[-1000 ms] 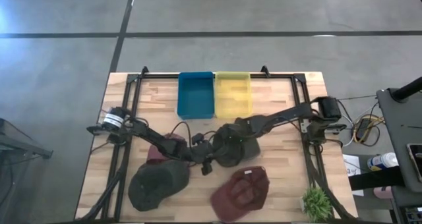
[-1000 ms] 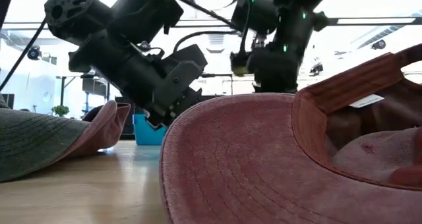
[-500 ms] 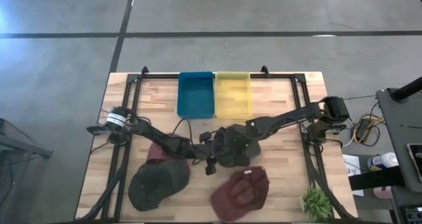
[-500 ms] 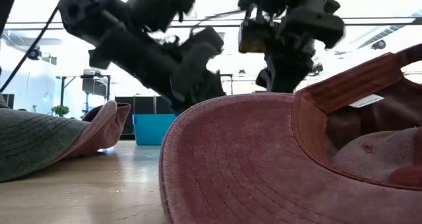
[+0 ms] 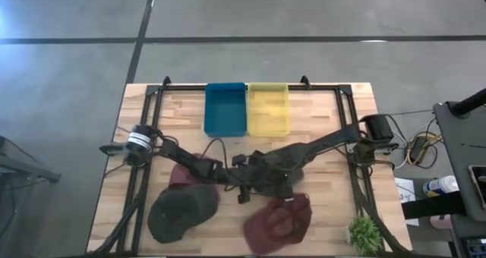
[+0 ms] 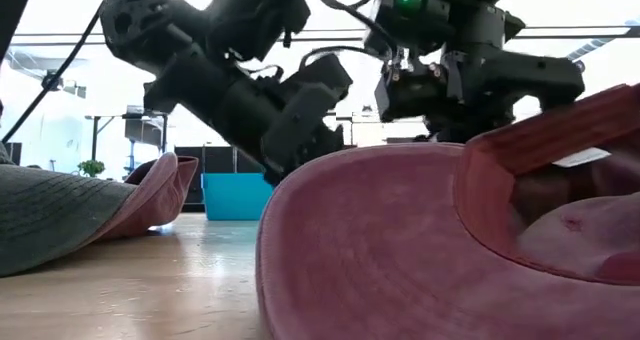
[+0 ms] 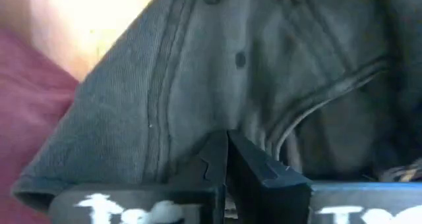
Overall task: Pick & Place hat
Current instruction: Put the black cap into the yellow bin
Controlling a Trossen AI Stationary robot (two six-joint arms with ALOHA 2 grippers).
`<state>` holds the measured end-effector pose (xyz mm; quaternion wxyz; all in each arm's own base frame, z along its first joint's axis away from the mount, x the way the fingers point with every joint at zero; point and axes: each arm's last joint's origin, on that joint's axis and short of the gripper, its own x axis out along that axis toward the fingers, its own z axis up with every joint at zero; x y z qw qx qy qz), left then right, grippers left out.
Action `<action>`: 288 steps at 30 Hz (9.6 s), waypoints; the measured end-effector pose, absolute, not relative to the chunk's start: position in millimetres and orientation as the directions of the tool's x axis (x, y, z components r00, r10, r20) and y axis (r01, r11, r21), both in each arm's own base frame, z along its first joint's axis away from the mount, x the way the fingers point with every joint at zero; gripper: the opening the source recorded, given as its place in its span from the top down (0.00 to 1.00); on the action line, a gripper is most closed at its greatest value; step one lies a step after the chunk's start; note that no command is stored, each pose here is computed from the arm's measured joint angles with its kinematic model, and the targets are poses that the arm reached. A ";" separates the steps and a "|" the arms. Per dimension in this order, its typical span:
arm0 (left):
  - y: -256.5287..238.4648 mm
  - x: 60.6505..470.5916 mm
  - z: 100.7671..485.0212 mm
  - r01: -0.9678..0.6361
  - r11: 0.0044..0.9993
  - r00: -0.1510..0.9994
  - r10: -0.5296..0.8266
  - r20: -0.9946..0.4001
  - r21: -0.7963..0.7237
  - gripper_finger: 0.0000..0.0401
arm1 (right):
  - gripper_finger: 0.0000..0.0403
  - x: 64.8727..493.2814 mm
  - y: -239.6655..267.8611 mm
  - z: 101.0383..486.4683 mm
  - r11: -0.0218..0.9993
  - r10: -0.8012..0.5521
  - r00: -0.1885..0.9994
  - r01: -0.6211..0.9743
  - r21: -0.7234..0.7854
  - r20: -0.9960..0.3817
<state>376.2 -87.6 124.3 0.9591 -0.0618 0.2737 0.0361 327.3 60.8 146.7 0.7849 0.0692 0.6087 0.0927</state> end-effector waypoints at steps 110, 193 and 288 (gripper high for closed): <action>-111.7 404.8 185.7 0.018 0.984 0.810 0.088 -0.580 0.175 0.61 | 0.50 287.5 182.5 223.5 0.976 -0.202 0.468 0.019 -0.219 -0.860; -113.1 262.9 247.2 -0.276 0.961 0.871 0.264 -0.414 0.033 0.61 | 0.97 266.4 -151.0 379.2 0.744 0.270 0.827 0.146 0.652 -0.494; -29.6 268.6 257.6 -0.617 0.779 0.744 0.531 -0.405 -0.113 0.61 | 0.68 381.9 -248.5 299.6 0.999 -0.002 0.607 -0.028 -0.023 -0.795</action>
